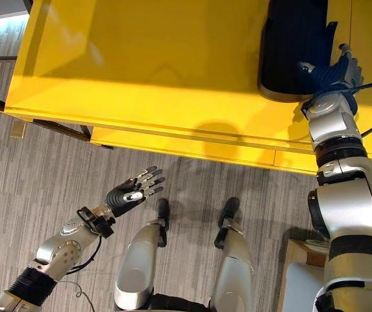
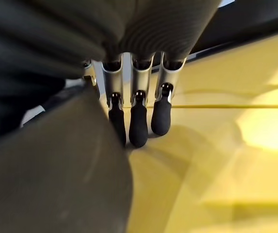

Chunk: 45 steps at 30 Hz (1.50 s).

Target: Move parts from the plastic box to the shelf.

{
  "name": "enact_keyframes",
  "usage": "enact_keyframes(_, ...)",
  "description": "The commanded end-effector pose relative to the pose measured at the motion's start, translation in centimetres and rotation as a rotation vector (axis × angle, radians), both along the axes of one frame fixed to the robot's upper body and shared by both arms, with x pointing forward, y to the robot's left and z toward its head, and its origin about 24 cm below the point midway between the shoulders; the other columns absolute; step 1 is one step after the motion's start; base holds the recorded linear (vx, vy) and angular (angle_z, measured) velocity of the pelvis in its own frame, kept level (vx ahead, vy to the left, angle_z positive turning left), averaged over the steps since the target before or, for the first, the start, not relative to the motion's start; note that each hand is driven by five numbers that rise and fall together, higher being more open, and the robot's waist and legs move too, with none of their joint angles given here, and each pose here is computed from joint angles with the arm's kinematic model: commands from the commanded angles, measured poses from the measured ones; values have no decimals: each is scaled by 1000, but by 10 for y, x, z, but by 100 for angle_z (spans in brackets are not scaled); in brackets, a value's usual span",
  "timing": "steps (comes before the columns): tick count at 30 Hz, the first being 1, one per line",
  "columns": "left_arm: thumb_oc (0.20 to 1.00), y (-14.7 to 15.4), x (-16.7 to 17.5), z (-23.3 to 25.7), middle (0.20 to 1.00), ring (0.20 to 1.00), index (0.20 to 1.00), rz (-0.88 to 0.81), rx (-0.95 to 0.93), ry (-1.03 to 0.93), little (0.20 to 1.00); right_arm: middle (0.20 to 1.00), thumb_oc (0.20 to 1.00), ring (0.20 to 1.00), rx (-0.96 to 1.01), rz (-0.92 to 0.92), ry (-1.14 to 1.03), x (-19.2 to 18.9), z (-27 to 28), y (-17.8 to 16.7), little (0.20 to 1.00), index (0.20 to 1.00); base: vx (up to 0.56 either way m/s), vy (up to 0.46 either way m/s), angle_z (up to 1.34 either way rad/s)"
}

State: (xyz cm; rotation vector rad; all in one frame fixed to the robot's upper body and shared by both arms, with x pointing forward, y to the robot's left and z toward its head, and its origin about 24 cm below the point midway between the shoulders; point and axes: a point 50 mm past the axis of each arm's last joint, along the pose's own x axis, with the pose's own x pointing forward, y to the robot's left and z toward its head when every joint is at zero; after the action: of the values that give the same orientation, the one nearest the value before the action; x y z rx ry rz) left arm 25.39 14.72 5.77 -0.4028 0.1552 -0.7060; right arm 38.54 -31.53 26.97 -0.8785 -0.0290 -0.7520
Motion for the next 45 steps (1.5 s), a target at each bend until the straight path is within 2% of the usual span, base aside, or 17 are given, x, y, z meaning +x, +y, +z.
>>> enact_keyframes(1,1000,-15,-16,12,1000,1000,1000,-73,-72,-60,1000,1000,1000,1000,-117,-88,-104,-15,47,-15,1000,1000,0,0,0)
enact_keyframes(8,1000,-16,-18,12,1000,1000,1000,-79,-74,-60,1000,1000,1000,1000,-60,-138,-127,-18,43,-22,1000,1000,0,0,0)
enact_keyframes(12,1000,-19,-21,10,1000,1000,1000,-93,-112,-36,1000,1000,1000,1000,-54,-243,-320,-26,46,-22,1000,1000,-7,19,0)
enact_keyframes(13,1000,-21,-23,11,1000,1000,1000,-111,-172,0,1000,1000,1000,1000,-93,-245,-444,-31,56,-19,1000,1000,-12,32,-3)
enact_keyframes(18,1000,-23,-26,8,1000,1000,1000,-105,-225,27,1000,1000,1000,1000,-157,-164,-678,-40,75,2,1000,1000,-14,30,-7)
enact_keyframes(21,1000,-24,-29,5,1000,1000,1000,-114,-322,60,1000,1000,1000,1000,-151,-48,-811,-46,86,18,1000,1000,-12,13,-4)
enact_keyframes(25,1000,-23,-33,-1,1000,1000,1000,-121,-305,55,1000,1000,1000,1000,-160,22,-873,-52,92,29,1000,1000,1,8,-1)
enact_keyframes(26,1000,-22,-37,-6,1000,1000,1000,-125,-303,57,1000,1000,1000,1000,-102,79,-887,-53,93,31,1000,1000,26,34,-2)
enact_keyframes(34,1000,-17,-43,-15,1000,1000,1000,-113,-296,59,1000,1000,1000,1000,69,208,-755,-44,65,34,1000,1000,33,46,0)
enact_keyframes(39,1000,-20,-45,-25,1000,1000,1000,-86,-297,83,1000,1000,1000,1000,323,155,-487,-33,-32,28,1000,1000,74,35,2)
enact_keyframes(45,1000,-22,-41,-28,1000,1000,1000,-72,-295,99,1000,1000,1000,1000,505,124,-365,-32,-84,19,1000,1000,33,-6,-2)
